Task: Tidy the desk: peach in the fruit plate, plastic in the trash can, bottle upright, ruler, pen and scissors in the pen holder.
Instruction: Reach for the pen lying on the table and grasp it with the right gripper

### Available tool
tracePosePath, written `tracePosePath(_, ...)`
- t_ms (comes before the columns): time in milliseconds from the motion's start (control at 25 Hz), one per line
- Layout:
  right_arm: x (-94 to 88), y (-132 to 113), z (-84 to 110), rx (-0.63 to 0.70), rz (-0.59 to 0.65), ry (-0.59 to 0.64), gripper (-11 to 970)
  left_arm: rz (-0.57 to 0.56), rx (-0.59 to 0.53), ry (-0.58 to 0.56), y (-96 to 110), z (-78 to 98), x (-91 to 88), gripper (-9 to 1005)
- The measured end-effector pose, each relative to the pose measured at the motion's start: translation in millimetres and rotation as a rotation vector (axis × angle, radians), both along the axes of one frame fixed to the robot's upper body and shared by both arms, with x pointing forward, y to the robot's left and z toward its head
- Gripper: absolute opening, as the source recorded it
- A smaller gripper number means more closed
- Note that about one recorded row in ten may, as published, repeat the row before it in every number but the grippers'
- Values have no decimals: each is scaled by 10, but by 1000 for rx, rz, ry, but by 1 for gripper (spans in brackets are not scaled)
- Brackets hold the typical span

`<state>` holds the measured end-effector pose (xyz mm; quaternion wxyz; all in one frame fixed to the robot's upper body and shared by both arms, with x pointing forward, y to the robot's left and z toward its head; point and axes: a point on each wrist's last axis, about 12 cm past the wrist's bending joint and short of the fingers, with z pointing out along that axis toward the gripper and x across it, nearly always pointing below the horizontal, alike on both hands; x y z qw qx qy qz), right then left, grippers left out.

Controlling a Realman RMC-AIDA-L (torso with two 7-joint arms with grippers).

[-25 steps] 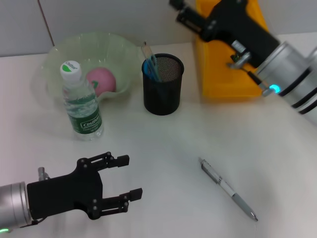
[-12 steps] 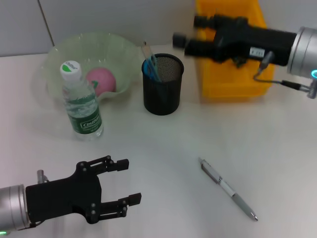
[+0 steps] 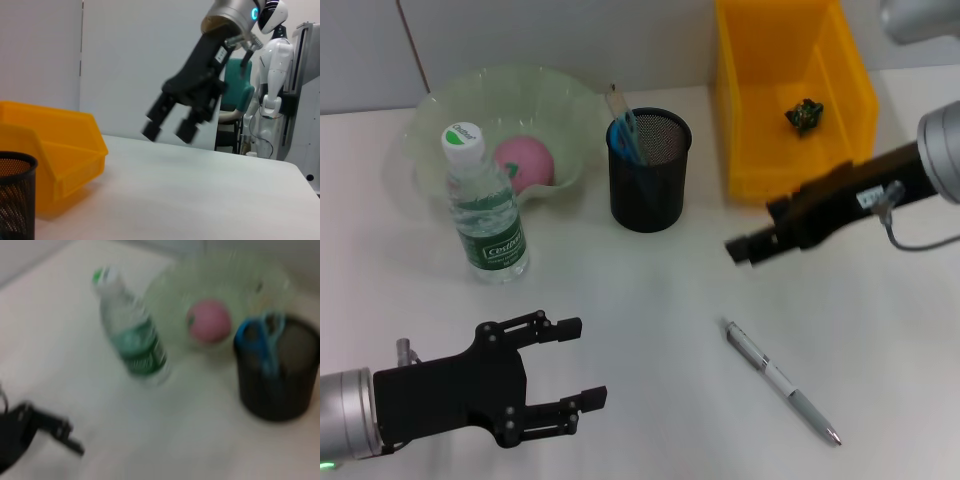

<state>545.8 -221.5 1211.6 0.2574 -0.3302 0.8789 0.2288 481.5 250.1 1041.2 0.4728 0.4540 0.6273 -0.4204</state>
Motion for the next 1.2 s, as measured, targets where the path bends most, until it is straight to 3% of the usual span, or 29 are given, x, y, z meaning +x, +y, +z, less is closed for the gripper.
tracePosePath(240, 28, 67, 52, -157, -57, 118, 819, -5, 0, -3, -10, 7, 10, 779)
tracePosePath(520, 73, 330, -122, -329, -55, 162, 816, -10, -1, -7, -31, 10, 16, 780)
tracePosePath(880, 191, 480, -388, -344, -71, 251, 804, -12, 0, -19, -49, 26, 39, 780)
tracePosePath(1200, 156, 652, -514, -384, -63, 263, 794, -15, 8, -21, -53, 19, 40, 779)
